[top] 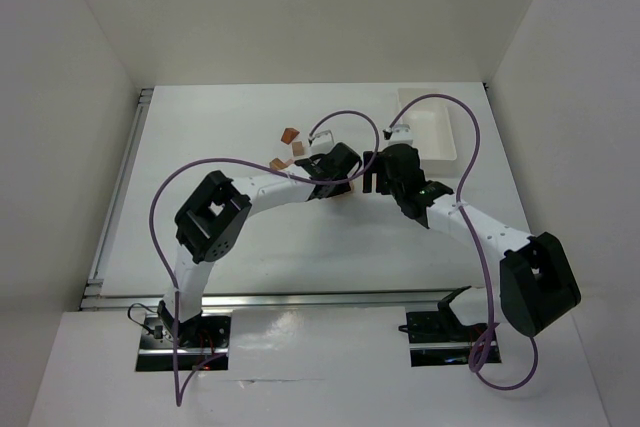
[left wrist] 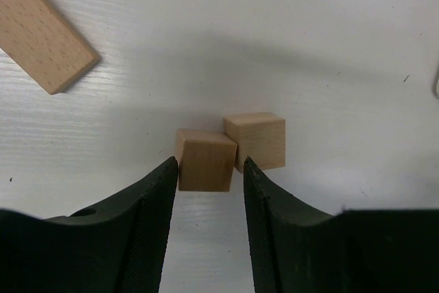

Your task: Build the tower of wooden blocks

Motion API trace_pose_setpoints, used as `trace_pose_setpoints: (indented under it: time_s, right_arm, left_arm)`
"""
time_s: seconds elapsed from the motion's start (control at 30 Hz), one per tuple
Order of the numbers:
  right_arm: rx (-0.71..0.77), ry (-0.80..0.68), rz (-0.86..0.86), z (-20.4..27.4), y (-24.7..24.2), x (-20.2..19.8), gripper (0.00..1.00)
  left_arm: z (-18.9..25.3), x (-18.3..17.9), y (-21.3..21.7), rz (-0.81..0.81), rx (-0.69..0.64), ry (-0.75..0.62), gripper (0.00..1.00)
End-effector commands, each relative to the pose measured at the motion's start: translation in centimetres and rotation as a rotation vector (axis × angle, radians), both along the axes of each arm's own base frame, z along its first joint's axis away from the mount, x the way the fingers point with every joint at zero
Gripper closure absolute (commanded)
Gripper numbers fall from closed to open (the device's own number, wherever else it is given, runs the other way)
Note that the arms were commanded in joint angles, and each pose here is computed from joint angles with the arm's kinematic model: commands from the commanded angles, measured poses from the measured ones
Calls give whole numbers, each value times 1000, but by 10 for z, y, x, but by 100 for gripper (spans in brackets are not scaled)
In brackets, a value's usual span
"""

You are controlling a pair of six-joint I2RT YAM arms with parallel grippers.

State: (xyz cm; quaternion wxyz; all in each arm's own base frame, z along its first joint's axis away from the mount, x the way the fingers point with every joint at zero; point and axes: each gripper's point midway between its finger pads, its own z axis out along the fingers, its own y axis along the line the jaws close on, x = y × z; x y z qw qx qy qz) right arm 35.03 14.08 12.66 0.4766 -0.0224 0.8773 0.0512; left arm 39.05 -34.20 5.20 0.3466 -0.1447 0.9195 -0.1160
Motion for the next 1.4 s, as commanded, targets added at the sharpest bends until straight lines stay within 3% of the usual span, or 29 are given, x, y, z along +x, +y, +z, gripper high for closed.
trace_pose_setpoints:
  time_s: [0.0,0.2,0.53,0.67,0.83,1.17,1.37]
  right_arm:
    - [-5,3,-10,-1,-4,0,14]
    - [-1,-5,-10,2,-4,-1,14]
    - [-1,-12,3,5,-3,-1,14]
    - [7,-28,3,10,-2,0,14]
    - [0,-29,8,10,-3,0,14]
    - [-34,-31,-22,9,-8,6,13]
    - [-43,-26,-40,6,-13,8,13]
  left_arm:
    - [33,8,-12,-22,-34,-86,49]
    - [31,10,-11,-17,-25,-86,49]
    - [82,2,17,60,-32,-188,49]
    - [103,5,42,75,1,-249,37]
    - [115,44,81,26,13,-255,31]
    - [78,115,93,-42,117,-195,35]
    - [60,135,108,-26,132,-145,37]
